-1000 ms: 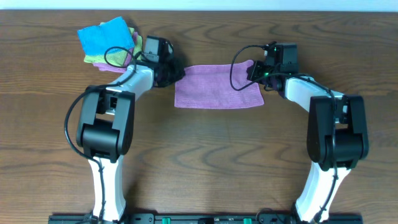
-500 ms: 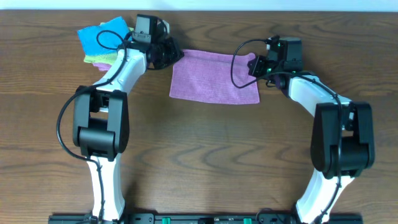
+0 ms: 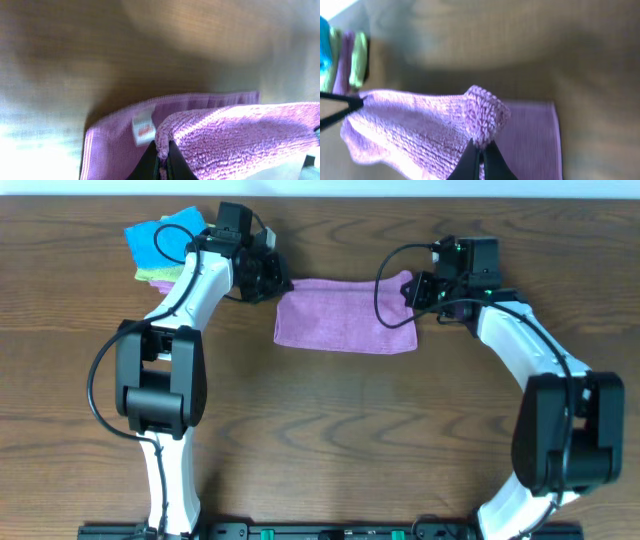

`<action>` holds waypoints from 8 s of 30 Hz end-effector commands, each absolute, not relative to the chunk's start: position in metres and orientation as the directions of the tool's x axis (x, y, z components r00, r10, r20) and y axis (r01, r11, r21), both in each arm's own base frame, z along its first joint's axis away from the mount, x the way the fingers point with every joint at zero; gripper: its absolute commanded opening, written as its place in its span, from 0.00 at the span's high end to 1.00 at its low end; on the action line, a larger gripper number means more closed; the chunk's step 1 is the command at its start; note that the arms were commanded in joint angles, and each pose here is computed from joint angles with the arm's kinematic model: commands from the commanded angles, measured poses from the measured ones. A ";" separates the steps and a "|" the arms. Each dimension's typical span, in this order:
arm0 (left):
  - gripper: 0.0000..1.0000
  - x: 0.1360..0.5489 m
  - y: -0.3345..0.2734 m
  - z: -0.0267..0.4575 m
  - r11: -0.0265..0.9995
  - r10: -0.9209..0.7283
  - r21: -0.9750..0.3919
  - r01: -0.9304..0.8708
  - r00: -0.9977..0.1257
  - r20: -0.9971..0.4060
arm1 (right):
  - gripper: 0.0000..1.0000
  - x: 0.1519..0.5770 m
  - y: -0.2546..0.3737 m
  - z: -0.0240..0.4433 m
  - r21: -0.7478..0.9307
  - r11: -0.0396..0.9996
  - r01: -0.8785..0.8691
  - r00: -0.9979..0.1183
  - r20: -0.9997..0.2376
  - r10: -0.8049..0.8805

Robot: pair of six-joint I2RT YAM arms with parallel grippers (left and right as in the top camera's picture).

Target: Fold the cloth

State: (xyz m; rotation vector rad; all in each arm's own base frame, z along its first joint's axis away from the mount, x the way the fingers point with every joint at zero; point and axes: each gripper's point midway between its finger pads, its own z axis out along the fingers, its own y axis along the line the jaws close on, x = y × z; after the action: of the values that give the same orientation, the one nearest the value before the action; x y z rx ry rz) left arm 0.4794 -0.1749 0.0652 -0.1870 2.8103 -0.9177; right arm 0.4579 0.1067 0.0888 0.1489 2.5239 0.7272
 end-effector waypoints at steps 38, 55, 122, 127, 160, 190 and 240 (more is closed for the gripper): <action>0.94 0.456 -0.153 0.049 0.889 -0.075 -0.456 0.033 -0.974 -0.215 | 0.48 0.424 0.088 0.041 0.269 0.960 -0.073 -0.927 -0.375 0.034; 0.05 0.462 -0.135 0.048 0.911 -0.102 -0.413 0.000 -0.969 -0.226 | 0.51 0.398 0.087 0.031 0.286 0.958 -0.004 -0.965 -0.252 0.071; 0.94 0.441 -0.177 -0.007 0.976 0.051 -0.204 0.075 -0.991 -0.120 | 0.31 0.360 0.071 0.028 0.600 0.744 0.294 -0.807 -0.262 0.530; 0.94 0.441 -0.177 -0.007 0.976 0.051 -0.204 0.075 -0.991 -0.120 | 0.31 0.370 0.072 0.033 0.603 0.747 0.281 -0.786 -0.301 0.539; 0.94 0.444 -0.181 -0.006 0.974 0.055 -0.209 0.084 -0.988 -0.142 | 0.34 0.390 0.103 -0.017 0.633 0.705 0.321 -0.766 -0.264 0.586; 0.94 0.440 -0.179 -0.007 0.976 0.043 -0.206 0.068 -0.992 -0.121 | 0.99 0.432 0.159 0.090 0.742 0.665 -0.081 -0.668 -0.535 0.516; 0.94 0.464 -0.130 0.093 0.961 -0.122 -0.272 -0.045 -0.954 -0.273 | 0.98 0.414 0.299 0.062 0.627 0.708 -0.326 -0.780 -0.602 0.174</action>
State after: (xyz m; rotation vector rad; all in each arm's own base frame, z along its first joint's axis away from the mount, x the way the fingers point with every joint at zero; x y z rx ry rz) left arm 0.4644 -0.1366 0.0740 -0.1054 2.8555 -0.3749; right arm 0.4151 0.2875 0.0664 -0.0609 2.2600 0.9971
